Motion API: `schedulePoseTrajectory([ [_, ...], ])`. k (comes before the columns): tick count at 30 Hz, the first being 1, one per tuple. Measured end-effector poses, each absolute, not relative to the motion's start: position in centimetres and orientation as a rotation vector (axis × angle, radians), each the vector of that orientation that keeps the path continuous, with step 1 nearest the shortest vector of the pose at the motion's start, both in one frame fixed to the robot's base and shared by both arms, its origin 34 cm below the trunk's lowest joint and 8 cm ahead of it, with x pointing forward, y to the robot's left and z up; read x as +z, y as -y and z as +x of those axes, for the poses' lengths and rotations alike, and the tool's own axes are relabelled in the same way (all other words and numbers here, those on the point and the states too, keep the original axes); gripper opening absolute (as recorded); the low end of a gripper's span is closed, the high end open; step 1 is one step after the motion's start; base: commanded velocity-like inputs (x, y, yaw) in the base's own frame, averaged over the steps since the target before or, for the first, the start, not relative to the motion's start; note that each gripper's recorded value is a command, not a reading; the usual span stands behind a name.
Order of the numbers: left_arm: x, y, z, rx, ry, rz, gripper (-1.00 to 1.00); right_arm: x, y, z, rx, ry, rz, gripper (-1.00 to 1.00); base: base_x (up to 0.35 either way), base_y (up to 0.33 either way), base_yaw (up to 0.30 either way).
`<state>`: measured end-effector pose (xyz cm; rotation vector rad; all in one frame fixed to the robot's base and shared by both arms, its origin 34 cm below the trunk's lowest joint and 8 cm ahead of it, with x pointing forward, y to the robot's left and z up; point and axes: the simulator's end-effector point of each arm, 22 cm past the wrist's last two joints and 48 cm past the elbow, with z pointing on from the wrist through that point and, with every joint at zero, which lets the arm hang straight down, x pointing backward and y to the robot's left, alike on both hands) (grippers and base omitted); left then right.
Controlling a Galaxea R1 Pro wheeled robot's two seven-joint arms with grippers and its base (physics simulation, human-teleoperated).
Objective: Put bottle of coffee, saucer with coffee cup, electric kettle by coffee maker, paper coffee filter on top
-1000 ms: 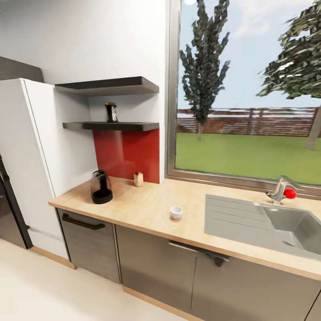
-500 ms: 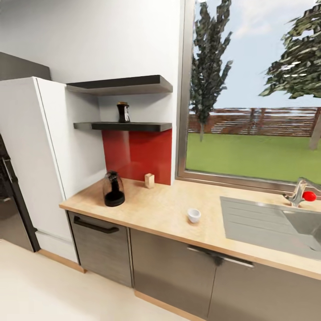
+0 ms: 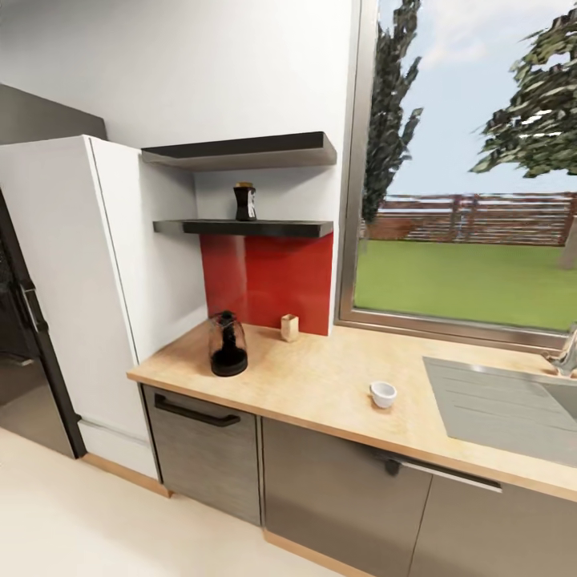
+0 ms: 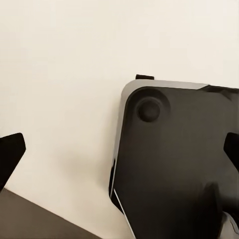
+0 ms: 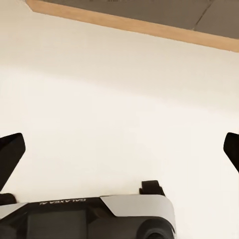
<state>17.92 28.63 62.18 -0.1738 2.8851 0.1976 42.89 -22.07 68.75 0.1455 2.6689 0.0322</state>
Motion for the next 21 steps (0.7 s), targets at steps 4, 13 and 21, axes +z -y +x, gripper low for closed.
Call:
schedulePoseTrajectory([
  [4,62.18,-28.54,17.92,0.196,-2.885,-0.174,1.0,68.79,21.57,42.91,0.042,-2.668,0.144,1.0,0.092,0.324,0.0],
  [13,62.17,-28.49,17.91,0.195,-2.886,-0.174,1.0,68.82,21.15,42.93,0.054,-2.668,0.136,1.0,0.092,0.324,0.0],
  [21,62.18,-28.61,17.91,0.197,-2.886,-0.174,1.0,68.82,21.31,42.95,0.049,-2.667,0.141,1.0,0.092,0.324,0.0],
])
